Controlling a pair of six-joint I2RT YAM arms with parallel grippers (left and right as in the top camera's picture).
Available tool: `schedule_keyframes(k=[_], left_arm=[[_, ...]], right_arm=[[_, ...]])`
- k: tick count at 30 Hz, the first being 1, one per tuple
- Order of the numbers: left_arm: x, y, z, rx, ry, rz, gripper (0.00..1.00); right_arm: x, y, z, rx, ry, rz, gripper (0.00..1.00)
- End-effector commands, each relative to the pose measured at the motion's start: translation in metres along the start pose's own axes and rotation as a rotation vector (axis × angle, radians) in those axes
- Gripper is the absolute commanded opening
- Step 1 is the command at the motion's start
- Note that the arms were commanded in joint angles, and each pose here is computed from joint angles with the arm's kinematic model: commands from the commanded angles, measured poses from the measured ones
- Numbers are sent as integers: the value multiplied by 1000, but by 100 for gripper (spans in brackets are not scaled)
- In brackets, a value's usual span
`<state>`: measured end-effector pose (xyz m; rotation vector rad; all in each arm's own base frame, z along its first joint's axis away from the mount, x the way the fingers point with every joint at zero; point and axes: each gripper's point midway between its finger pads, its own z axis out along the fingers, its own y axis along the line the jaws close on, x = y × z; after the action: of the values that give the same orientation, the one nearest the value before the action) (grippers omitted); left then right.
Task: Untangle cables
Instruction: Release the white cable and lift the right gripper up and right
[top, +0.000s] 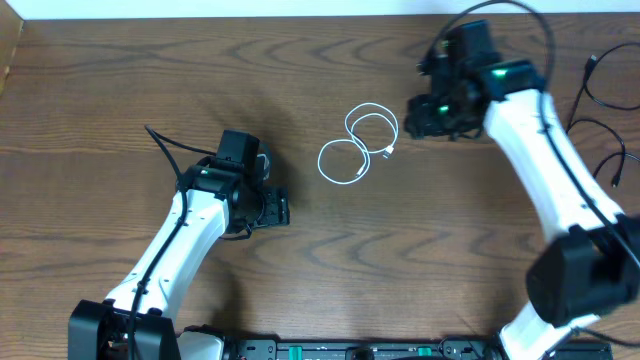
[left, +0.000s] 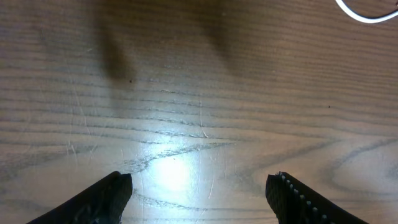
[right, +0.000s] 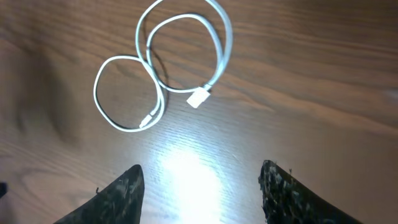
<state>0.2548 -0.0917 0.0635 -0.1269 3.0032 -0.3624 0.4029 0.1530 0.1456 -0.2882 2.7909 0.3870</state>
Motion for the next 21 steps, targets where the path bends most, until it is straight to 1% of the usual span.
schedule_keyframes(k=[1, 6, 10, 12, 17, 20, 21], left_arm=[[3, 2, 1, -9, 9, 17, 74], [4, 2, 1, -11, 13, 16, 75], [4, 2, 1, -11, 13, 16, 74], [4, 2, 1, -11, 13, 16, 74], [4, 2, 1, -10, 13, 16, 74], [4, 2, 1, -10, 13, 16, 74], [4, 2, 1, -10, 13, 16, 74]], right_arm=[[3, 16, 32, -21, 38, -72, 57], [1, 31, 84, -36, 56, -128, 57], [1, 38, 120, -45, 61, -154, 54], [0, 42, 136, -50, 55, -166, 51], [-1, 50, 161, -57, 38, -188, 48], [0, 48, 169, -48, 40, -192, 40], [1, 48, 170, -48, 43, -192, 36]])
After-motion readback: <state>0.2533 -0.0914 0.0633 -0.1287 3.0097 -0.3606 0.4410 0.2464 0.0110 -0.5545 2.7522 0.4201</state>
